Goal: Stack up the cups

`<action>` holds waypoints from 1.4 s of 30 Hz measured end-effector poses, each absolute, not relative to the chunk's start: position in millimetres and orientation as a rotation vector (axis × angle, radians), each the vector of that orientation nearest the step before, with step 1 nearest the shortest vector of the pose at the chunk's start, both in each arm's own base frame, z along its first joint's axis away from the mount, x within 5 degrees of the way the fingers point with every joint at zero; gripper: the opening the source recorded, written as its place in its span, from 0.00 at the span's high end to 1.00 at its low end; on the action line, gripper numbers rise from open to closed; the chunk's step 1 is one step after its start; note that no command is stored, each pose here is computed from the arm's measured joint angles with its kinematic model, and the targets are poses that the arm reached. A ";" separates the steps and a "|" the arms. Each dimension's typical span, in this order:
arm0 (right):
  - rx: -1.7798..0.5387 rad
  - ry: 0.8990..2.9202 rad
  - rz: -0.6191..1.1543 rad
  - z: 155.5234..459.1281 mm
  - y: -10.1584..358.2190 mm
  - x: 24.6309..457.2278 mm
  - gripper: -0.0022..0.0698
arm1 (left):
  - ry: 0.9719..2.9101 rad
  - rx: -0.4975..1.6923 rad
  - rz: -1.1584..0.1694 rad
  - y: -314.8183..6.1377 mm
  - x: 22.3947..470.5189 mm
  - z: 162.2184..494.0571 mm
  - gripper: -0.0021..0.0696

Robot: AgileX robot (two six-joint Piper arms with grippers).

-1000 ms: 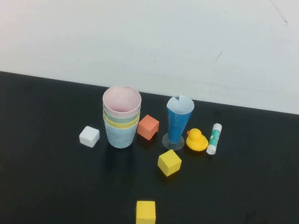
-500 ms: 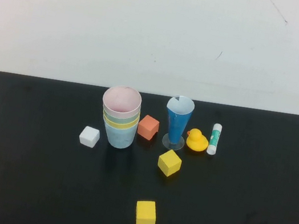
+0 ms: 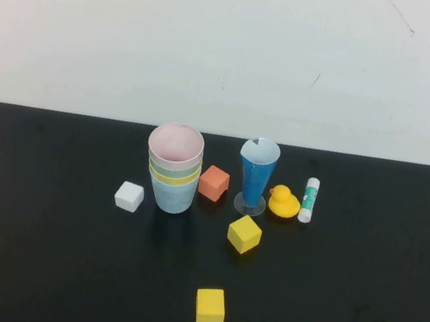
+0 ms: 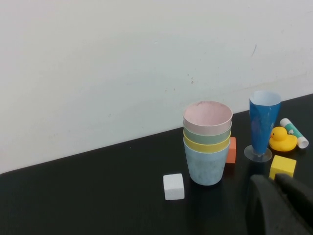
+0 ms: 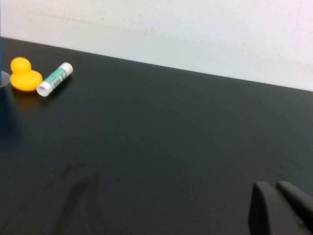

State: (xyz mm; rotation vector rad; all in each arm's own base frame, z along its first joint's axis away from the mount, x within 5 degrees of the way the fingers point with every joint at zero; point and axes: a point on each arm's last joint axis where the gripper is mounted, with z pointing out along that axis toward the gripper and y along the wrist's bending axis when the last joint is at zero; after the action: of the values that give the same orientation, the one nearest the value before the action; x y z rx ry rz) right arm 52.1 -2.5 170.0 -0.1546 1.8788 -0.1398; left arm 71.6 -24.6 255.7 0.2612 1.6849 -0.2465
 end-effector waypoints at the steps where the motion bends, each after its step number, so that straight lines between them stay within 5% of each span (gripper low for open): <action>1: -0.151 1.879 -0.137 170.0 -2.5 52.1 0.97 | 1.685 0.261 -0.246 -24.6 71.6 255.7 0.97; 28: -0.103 1.883 -0.099 169.9 -2.3 52.1 0.97 | 1.665 0.277 -0.263 -25.2 67.8 253.2 0.97; 42: -0.101 1.883 -0.099 169.9 -2.3 52.0 0.97 | 1.672 0.263 -0.079 -13.3 54.4 188.7 0.97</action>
State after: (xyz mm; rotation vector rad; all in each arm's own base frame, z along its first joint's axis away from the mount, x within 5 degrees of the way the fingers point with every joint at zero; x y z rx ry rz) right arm 52.0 -2.3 169.9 -0.1015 1.8834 -0.0993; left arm 54.4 -13.3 188.7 0.2631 1.6719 -0.0791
